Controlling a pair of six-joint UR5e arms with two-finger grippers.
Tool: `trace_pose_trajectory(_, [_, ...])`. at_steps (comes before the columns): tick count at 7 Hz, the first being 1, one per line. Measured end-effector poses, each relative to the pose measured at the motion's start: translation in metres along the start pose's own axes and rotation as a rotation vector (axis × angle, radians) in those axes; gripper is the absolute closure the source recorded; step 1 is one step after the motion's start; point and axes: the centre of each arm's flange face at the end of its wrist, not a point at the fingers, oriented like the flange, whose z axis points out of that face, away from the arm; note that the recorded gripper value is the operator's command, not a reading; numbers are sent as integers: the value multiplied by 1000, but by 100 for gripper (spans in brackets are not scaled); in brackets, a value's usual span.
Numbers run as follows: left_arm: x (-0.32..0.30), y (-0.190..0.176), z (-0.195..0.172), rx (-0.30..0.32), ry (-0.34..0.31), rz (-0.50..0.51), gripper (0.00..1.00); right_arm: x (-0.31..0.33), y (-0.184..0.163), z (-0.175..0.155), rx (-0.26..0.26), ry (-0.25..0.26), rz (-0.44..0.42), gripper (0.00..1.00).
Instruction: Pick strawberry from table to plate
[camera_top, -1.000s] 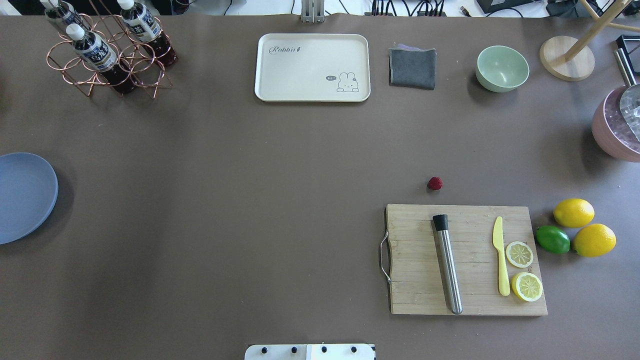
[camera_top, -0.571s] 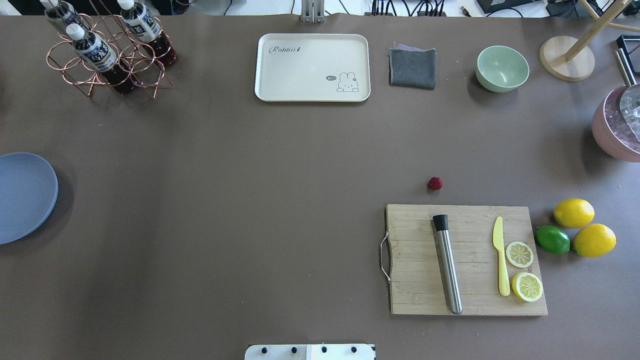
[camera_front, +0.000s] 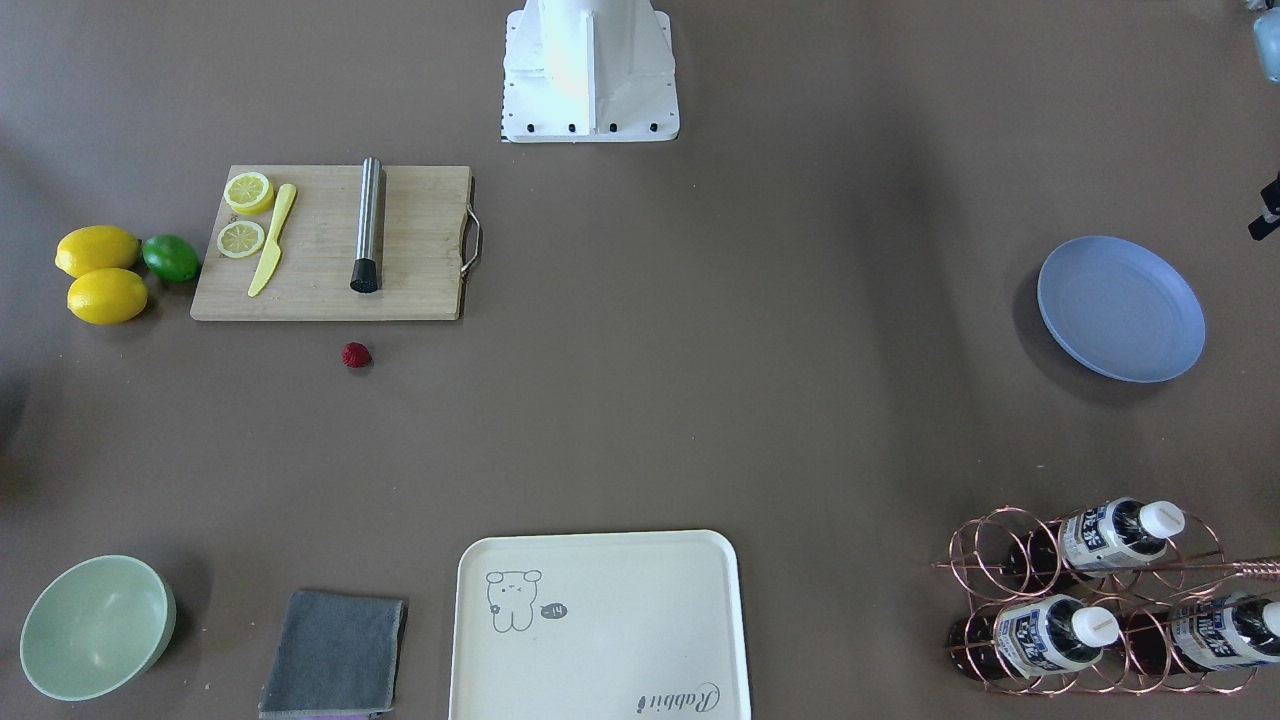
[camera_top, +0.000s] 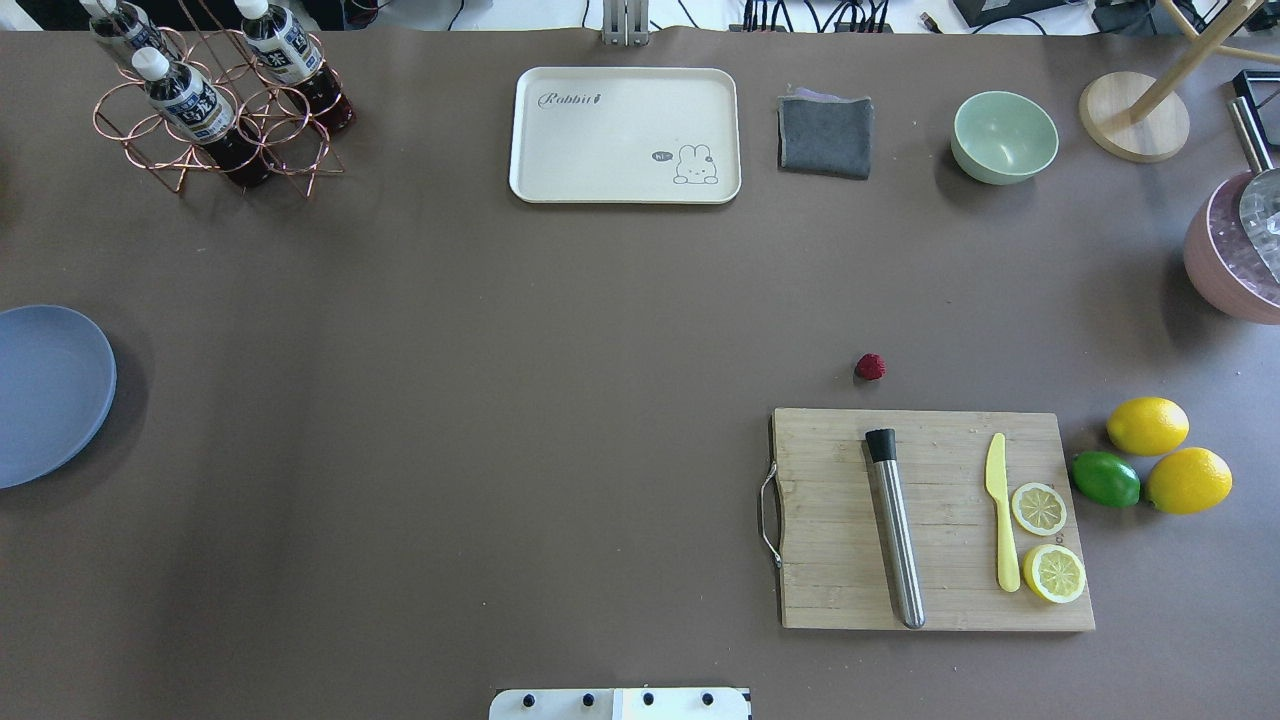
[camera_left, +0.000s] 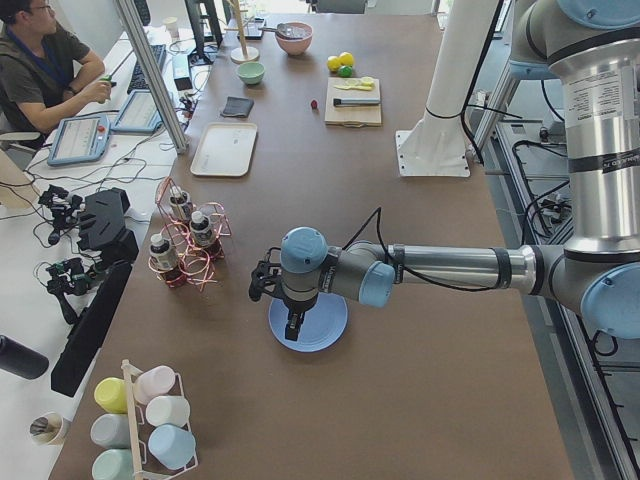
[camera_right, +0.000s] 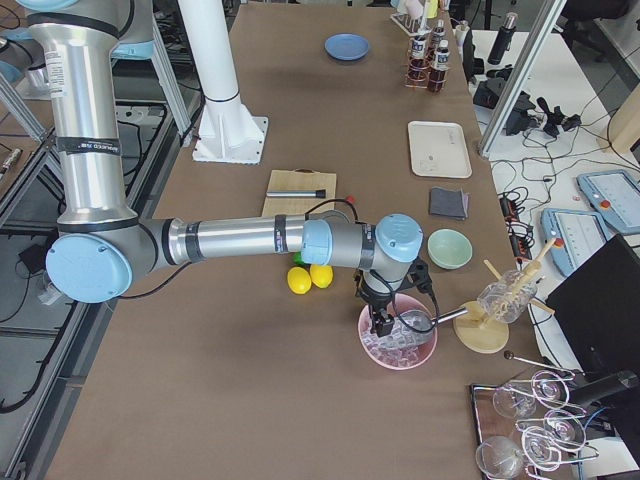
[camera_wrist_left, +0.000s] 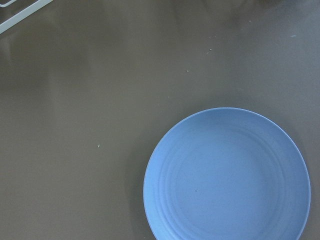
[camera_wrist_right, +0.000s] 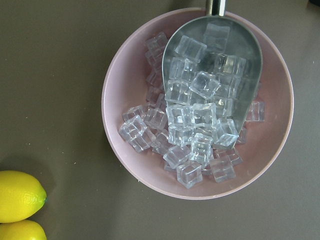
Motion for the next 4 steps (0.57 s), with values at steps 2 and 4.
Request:
trace_pose_trajectory(2, [2, -2, -3, 10, 1, 11, 3, 1, 0, 1, -1, -1, 1, 0])
trace_pose_trajectory(4, [2, -4, -2, 9, -3, 5, 4, 1, 0, 1, -2, -1, 2, 0])
